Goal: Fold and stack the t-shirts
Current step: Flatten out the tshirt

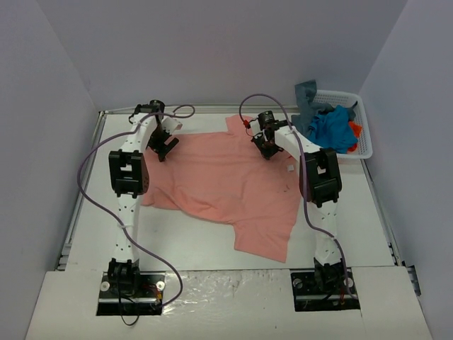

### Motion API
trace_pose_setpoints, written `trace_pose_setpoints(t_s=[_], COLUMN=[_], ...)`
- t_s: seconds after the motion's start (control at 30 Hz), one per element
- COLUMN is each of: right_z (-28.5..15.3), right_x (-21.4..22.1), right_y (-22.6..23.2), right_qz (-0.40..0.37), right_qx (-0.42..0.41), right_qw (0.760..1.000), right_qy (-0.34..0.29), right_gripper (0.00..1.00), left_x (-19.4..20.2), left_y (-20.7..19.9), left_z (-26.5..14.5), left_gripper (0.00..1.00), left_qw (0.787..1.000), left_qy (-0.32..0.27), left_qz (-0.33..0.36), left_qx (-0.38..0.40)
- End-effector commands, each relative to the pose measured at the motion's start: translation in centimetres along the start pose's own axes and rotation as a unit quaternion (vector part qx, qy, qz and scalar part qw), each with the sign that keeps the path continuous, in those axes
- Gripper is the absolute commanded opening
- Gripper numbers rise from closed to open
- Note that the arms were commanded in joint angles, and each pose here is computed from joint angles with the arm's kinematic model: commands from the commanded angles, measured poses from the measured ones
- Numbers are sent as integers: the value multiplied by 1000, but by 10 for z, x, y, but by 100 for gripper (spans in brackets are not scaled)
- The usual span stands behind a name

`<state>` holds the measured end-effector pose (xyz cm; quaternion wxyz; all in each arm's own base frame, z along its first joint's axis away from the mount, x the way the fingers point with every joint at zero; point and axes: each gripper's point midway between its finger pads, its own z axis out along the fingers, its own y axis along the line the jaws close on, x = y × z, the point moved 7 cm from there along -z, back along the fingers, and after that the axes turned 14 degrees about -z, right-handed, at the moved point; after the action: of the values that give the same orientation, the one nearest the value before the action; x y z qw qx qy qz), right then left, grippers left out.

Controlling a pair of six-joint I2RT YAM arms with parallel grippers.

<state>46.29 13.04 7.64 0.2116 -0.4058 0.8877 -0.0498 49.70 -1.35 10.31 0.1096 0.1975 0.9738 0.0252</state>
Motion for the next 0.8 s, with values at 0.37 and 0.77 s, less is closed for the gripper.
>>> trace_pose_setpoints(t_s=[0.37,0.77], right_z=[-24,-120], right_x=[-3,4], right_y=[-12,-2], right_qz=[0,-28], right_qx=[17,-5], right_qw=[1000,999], right_qy=[25,-45], right_gripper=[0,54], left_x=[-7,92], left_y=[6,12], left_z=[-45,-155], left_gripper=[92,94], left_qw=[995,992], left_qy=[-32,-125], left_qz=[47,1], left_qx=[-81,-35])
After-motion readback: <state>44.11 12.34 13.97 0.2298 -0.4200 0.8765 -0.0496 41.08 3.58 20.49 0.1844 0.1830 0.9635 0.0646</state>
